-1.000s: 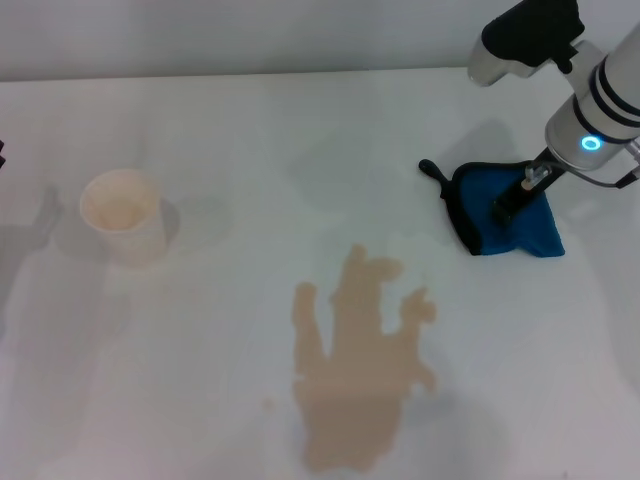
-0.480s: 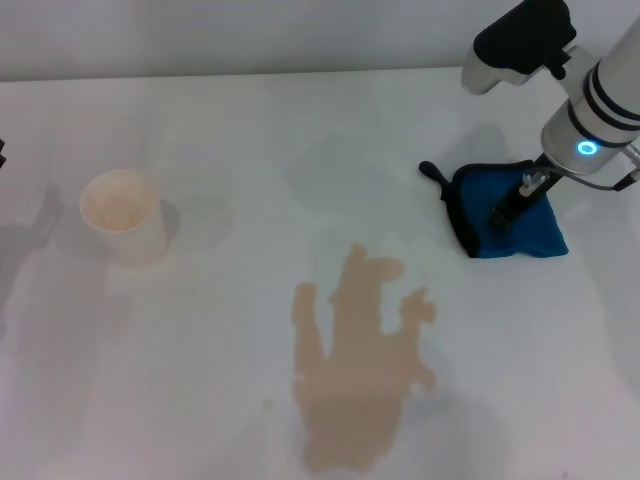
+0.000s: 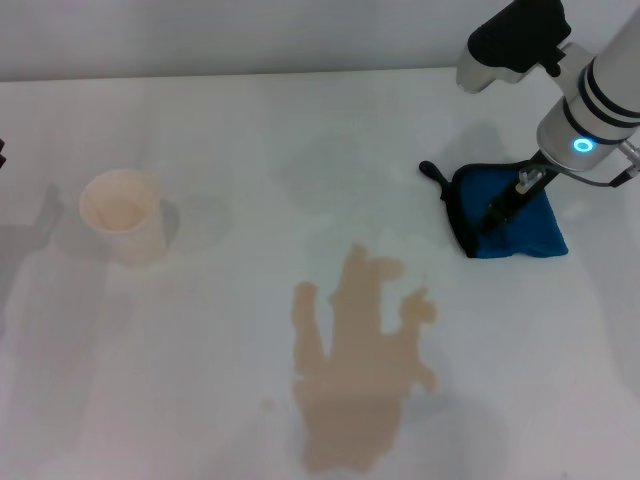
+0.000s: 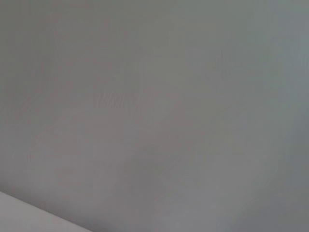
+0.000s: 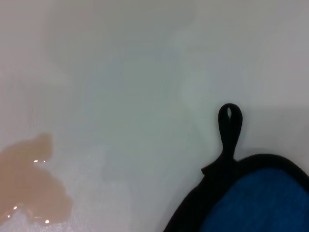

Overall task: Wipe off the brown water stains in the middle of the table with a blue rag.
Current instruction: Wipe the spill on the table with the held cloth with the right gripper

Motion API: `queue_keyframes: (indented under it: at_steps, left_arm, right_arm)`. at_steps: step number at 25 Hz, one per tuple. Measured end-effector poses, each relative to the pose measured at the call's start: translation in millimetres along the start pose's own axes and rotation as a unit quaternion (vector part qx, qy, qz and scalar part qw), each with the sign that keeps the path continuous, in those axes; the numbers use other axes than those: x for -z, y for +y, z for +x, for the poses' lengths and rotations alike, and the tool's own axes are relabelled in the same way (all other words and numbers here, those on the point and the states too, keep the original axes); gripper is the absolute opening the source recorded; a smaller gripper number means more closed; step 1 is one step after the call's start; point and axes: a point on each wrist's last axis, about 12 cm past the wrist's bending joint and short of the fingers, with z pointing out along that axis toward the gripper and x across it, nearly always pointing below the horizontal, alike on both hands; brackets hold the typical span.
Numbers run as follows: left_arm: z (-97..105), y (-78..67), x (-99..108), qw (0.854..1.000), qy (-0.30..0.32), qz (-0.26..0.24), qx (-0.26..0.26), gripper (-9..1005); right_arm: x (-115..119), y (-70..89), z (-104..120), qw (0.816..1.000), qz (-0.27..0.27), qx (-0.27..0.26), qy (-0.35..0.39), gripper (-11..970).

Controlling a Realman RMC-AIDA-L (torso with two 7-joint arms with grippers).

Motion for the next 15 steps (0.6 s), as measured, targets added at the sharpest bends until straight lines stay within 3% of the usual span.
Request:
queue_keyframes:
  at_steps: [15]
  left_arm:
    - [-0.9,0.5,-0.4,1.000,-0.001,-0.001,0.000,877]
  right_arm:
    - [-6.1,-1.6,6.7,1.000,0.001,-0.006,0.003,396]
